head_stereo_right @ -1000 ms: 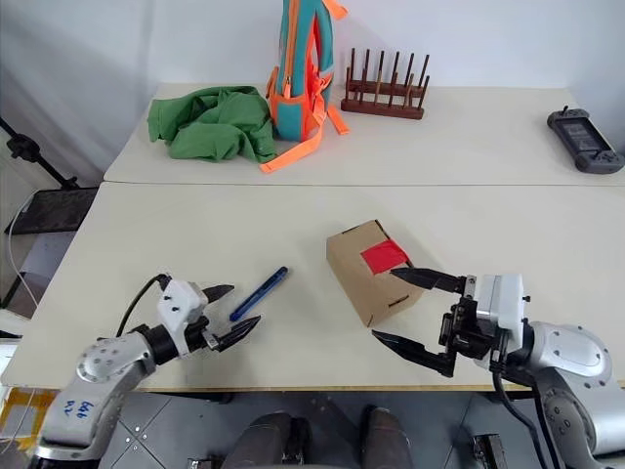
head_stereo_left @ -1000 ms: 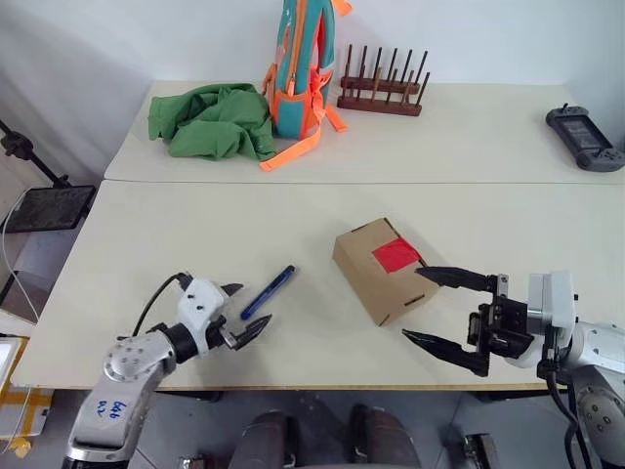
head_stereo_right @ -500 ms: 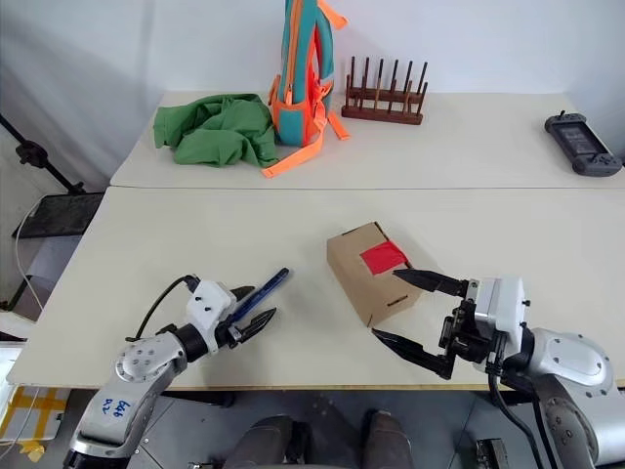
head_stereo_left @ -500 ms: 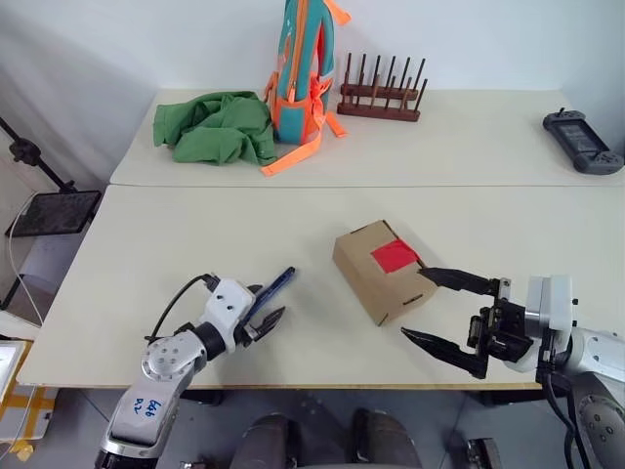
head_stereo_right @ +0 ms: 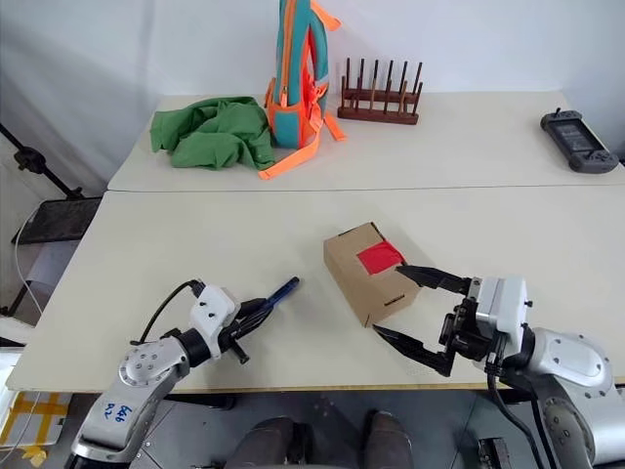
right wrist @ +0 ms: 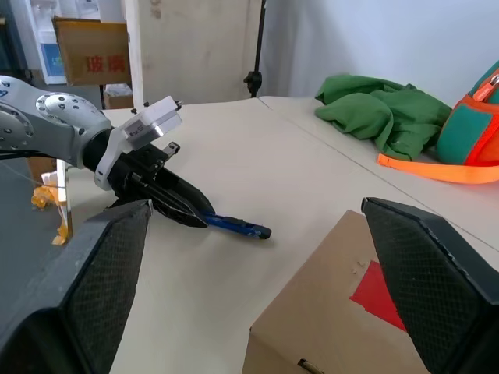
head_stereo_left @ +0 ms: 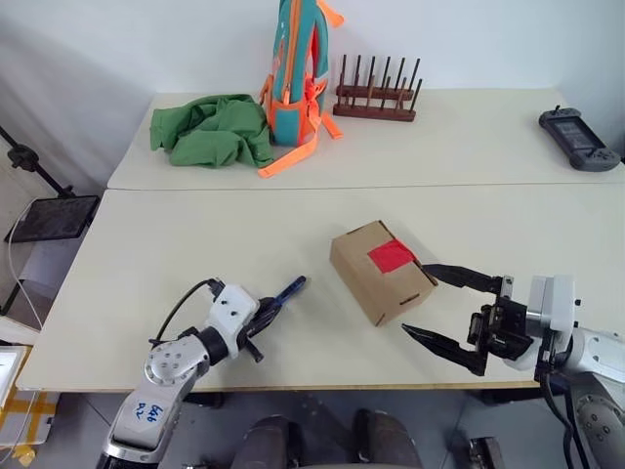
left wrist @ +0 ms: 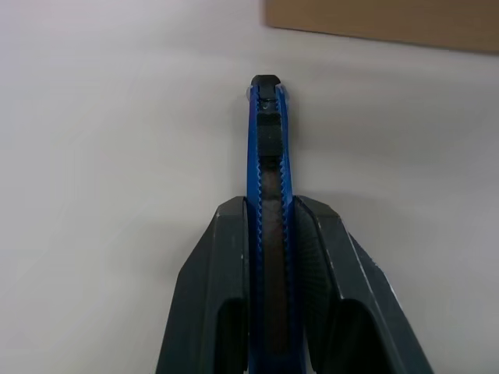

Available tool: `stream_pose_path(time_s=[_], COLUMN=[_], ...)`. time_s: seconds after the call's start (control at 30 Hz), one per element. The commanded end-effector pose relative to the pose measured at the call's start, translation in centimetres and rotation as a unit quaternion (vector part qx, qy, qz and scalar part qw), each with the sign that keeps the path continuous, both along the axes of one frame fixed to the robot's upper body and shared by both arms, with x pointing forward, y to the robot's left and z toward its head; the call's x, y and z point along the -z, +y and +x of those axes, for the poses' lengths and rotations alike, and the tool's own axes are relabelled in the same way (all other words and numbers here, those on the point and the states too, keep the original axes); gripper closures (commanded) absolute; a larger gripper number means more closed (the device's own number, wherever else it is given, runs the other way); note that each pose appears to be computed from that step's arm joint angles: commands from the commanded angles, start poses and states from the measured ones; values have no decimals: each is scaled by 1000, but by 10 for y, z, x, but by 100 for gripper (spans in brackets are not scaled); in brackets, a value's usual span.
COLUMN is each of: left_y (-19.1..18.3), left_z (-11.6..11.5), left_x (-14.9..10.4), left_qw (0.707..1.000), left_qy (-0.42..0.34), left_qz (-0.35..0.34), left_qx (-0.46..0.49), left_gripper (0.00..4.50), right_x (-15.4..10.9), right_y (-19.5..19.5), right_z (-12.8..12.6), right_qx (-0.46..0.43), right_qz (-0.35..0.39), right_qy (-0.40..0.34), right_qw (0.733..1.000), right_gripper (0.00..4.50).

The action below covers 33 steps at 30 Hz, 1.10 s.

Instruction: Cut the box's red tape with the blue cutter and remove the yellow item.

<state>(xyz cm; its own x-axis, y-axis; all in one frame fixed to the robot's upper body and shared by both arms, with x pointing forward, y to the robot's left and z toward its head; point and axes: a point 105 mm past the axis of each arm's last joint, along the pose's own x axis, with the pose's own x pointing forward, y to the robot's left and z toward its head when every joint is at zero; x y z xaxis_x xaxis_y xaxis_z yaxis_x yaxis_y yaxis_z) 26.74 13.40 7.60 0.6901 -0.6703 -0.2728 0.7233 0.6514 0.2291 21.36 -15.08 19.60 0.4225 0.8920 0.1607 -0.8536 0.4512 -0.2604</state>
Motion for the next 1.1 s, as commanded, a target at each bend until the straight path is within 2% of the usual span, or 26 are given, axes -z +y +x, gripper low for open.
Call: stream_pose_path(time_s=[0.03, 0.17, 0.27, 0.33, 0.43, 0.5, 0.63, 0.73, 0.93, 1.1], left_y=[8, -11, -24, -36, -54, -63, -76, -77, -86, -89], left_z=[-8, -27, -29, -28, -29, -31, -36, -40, -41, -38], left_x=[-1, -6, -11, -13, -11, -10, 0, 4, 6, 10], left_qw=[996, 962, 948, 940, 934, 935, 941, 942, 939, 940], left_qy=[19, -2, -5, -15, -15, -14, 6, 11, 9, 12], left_qz=[4, 77, 85, 97, 102, 101, 96, 100, 100, 104], left_qx=[86, 262, 307, 328, 341, 339, 325, 322, 330, 326], left_gripper=[403, 403, 403, 403, 403, 403, 403, 403, 403, 403], right_x=[-8, 19, 32, 40, 51, 57, 73, 78, 94, 97], right_y=[17, 31, 35, 35, 34, 32, 27, 26, 34, 39], right_z=[-16, -40, -57, -60, -60, -58, -33, -25, -12, 1], right_qx=[-37, -74, -107, -99, -82, -63, 8, 26, 36, 59], right_qz=[-16, -101, -133, -141, -169, -189, -243, -254, -270, -262], right_qy=[11, 90, 130, 150, 158, 160, 144, 142, 143, 129], right_qw=[999, 988, 977, 974, 969, 967, 959, 956, 952, 955], right_gripper=[0, 0, 0, 39, 128, 202, 347, 448, 448, 448])
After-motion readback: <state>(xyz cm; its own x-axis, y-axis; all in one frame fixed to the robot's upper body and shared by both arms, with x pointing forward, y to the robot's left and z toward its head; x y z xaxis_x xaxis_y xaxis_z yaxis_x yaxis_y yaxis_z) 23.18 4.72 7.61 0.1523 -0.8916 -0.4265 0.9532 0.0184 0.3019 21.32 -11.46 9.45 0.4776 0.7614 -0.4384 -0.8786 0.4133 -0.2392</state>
